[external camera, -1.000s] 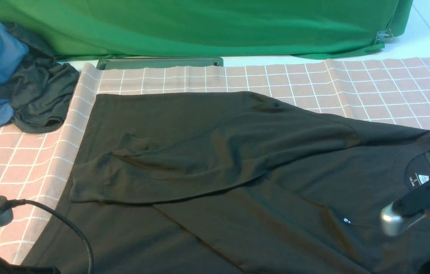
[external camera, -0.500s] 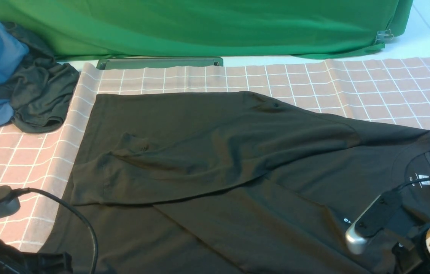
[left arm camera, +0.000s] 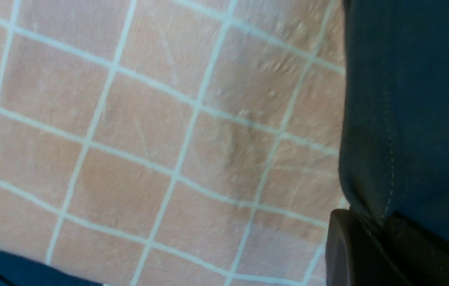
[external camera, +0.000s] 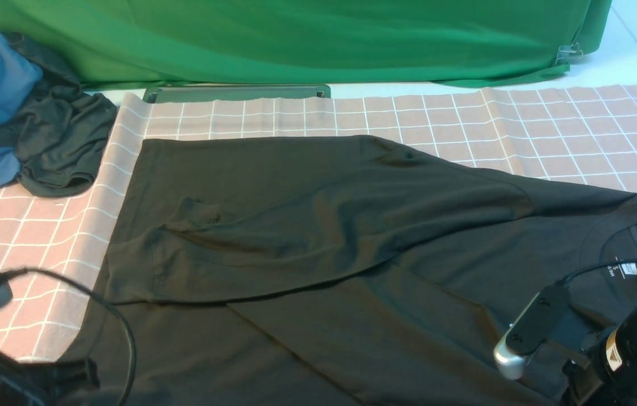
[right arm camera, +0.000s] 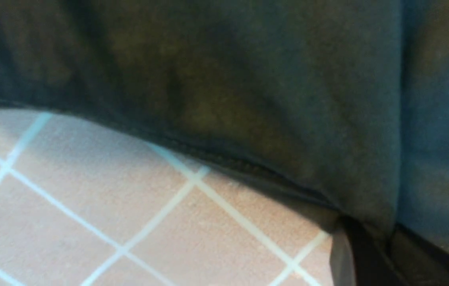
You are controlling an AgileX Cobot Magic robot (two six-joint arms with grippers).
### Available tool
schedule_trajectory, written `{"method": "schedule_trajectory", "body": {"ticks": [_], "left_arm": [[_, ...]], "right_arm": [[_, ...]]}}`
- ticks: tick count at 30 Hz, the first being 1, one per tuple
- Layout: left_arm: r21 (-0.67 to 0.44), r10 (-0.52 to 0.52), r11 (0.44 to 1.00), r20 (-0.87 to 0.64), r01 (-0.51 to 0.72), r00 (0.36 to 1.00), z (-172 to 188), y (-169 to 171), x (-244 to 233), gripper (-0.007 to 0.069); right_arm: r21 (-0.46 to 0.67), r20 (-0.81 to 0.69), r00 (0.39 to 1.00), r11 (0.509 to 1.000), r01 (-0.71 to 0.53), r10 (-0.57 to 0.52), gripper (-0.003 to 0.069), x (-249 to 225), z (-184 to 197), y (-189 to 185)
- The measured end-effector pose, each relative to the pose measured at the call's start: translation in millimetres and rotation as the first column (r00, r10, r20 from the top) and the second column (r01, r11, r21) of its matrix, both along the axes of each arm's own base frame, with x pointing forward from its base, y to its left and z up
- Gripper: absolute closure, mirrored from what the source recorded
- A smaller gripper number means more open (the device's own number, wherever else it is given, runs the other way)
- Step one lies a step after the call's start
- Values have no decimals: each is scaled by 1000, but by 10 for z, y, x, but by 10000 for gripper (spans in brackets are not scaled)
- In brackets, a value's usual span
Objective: Fold a long-sleeved shirt over a pink coffee tablecloth.
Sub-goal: 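Fold the black garment in half by bringing its near edge over to the far edge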
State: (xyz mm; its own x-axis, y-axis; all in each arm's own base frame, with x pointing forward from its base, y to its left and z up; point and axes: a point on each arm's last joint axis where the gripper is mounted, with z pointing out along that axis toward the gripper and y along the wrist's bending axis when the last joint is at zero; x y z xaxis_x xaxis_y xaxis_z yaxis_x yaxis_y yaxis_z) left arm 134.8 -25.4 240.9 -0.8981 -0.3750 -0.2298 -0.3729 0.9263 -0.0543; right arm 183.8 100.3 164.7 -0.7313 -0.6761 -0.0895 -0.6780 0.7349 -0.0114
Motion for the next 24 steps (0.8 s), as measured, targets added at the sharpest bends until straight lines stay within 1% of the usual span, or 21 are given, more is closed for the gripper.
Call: {"method": "schedule_trajectory", "body": {"ticks": [5,9,11,15,16,17,19,21,24], "left_arm": [[-5,9,1000,34,-8,999,147,-24,153,594],[-15,61,998,43,-60,997,245,19,366,594],[-30,82,996,50,-81,995,301,65,511,594],[-88,121,989,66,-115,990,422,196,883,594],[-89,120,989,68,-114,990,426,204,902,594],[-105,133,987,78,-124,988,456,254,1036,594],[-121,144,984,86,-133,986,481,308,1189,594],[-135,157,980,88,-145,984,488,367,1381,594],[-142,163,978,66,-152,984,414,408,1656,594]], "right_arm": [[-6,5,1000,1000,-7,7,604,62,173,27],[3,32,999,1000,12,-12,604,164,288,19],[11,48,998,999,41,-41,604,241,359,-17],[55,133,981,990,133,-139,604,523,616,-158],[57,137,980,989,137,-144,604,538,627,-165],[72,169,970,984,165,-175,606,662,727,-222],[85,191,961,979,184,-198,606,792,809,-270],[95,198,954,973,211,-226,606,972,845,-310],[93,179,950,966,242,-255,606,1250,767,-324]]}}
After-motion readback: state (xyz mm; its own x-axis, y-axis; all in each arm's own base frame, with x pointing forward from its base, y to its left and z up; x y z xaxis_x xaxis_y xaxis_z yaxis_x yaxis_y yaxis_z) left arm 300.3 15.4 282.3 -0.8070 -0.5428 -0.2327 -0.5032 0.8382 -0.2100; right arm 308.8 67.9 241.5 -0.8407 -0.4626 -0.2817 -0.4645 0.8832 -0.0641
